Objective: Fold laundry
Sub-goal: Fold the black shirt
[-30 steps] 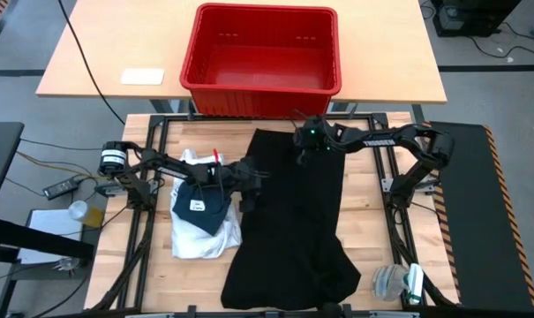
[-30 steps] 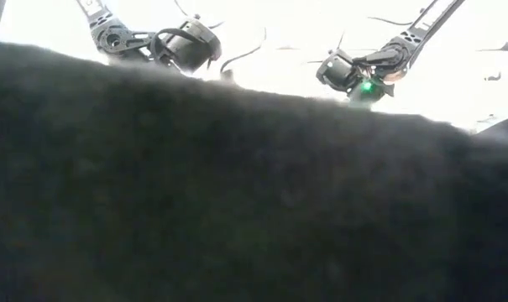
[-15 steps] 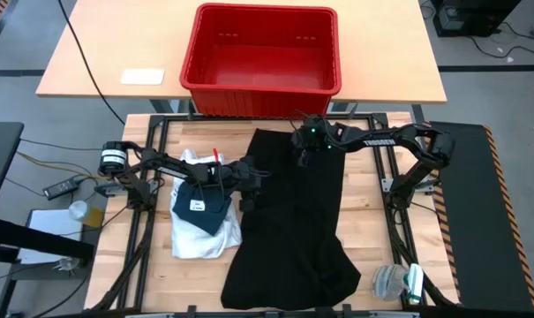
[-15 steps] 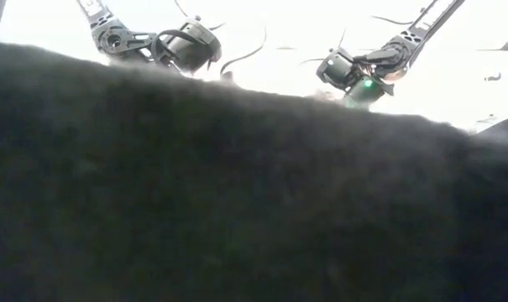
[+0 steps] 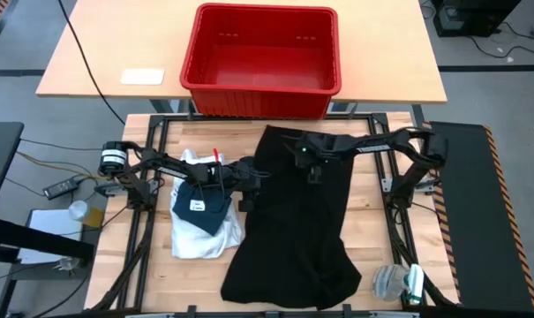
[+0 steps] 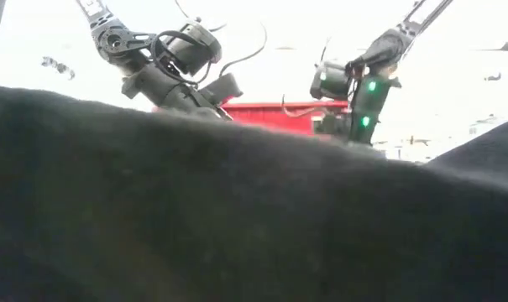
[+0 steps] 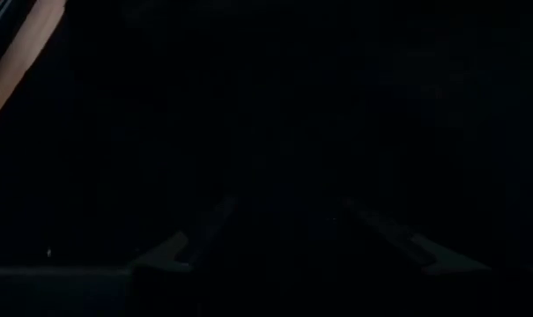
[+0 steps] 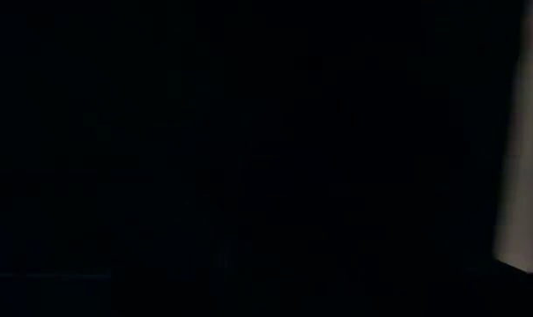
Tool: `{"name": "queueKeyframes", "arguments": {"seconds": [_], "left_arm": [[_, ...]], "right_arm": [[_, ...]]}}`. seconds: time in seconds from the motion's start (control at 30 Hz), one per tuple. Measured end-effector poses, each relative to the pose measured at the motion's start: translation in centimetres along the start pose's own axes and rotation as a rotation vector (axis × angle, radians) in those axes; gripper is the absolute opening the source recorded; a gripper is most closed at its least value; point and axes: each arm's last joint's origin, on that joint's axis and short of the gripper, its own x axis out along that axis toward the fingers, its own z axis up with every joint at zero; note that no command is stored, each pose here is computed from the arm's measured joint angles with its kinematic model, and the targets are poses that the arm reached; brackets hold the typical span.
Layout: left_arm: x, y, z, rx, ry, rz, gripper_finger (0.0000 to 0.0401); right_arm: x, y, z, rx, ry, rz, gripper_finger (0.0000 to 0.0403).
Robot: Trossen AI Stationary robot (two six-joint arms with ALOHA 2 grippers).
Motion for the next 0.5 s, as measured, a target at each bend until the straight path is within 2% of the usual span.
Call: {"name": "queueKeyframes", "arguments": {"seconds": [0.17,0.27,0.33,0.43,0.5], "left_arm": [[0.0,0.0,0.0,0.000,0.000,0.000,0.0192],[0.0,0.0,0.0,-0.027,-0.007,-0.012,0.0192],[0.0,-0.1,0.4,-0.066,-0.053,-0.049,0.0192],[0.1,-0.7,1.3,-0.090,-0.126,-0.092,0.0192],[0.5,-1.4,1.4,-0.080,-0.105,-0.116,0.0192]], "right_arm": [[-4.3,-0.7,1.0,0.024,-0.042,-0.080,0.0233],[-6.0,-1.4,1.2,0.062,-0.116,-0.093,0.0229],[-6.3,-1.8,1.1,0.075,-0.125,-0.094,0.0226],[-5.6,-1.9,0.0,0.088,-0.040,-0.045,0.0219],[-5.0,-2.0,-0.4,0.111,-0.040,-0.011,0.0214]]}}
